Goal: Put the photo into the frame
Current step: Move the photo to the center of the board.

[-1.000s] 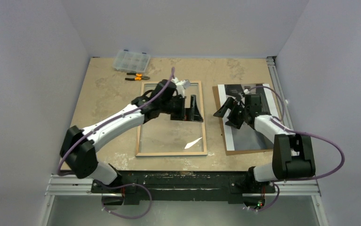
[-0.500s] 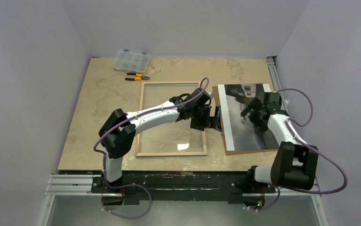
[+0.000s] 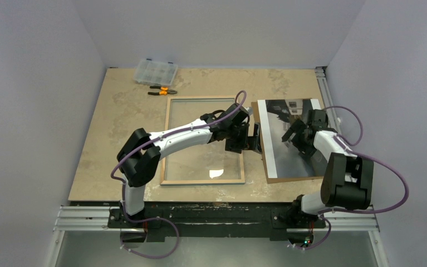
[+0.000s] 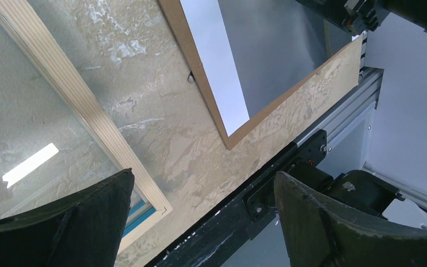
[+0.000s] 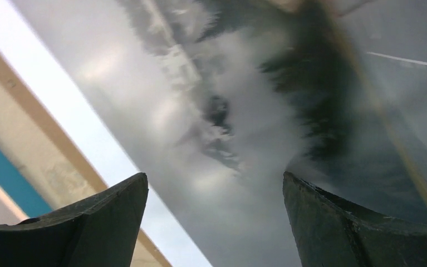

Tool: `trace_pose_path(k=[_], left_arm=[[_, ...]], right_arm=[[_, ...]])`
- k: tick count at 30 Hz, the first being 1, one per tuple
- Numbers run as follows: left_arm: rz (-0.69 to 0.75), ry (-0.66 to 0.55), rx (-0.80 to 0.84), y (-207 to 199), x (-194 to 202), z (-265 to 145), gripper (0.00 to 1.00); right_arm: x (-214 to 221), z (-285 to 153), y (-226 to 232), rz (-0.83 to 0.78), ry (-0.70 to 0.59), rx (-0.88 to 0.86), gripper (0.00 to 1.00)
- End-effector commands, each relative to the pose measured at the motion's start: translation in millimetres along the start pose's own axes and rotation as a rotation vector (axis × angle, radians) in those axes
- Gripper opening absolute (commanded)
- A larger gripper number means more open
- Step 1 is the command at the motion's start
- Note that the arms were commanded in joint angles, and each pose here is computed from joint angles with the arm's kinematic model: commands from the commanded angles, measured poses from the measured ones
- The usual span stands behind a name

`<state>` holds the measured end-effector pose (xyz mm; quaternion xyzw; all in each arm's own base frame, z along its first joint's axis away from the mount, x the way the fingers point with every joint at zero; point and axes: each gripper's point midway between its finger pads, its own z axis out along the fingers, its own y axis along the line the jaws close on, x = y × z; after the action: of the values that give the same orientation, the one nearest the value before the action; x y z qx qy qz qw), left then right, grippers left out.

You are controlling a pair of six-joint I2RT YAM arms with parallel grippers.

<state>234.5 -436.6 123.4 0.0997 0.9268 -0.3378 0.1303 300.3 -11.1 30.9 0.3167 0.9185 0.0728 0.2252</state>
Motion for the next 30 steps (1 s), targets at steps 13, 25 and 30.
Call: trace_pose_path(k=[13,25,30], left_arm=[[0.041,-0.091,0.075,-26.1,-20.9,-24.2,0.9],[0.026,-0.063,0.124,-33.6,-15.7,-17.1,0.8],[0.016,-0.053,0.149,-36.5,-13.1,-13.2,0.76]], right_arm=[[154.6,24.3,50.7,-0.084,0.448,-0.18,0.88],[102.0,-21.3,115.6,-0.16,0.313,-0.362,0.89],[62.4,-37.5,114.3,-0.127,0.212,-0.368,0.9]])
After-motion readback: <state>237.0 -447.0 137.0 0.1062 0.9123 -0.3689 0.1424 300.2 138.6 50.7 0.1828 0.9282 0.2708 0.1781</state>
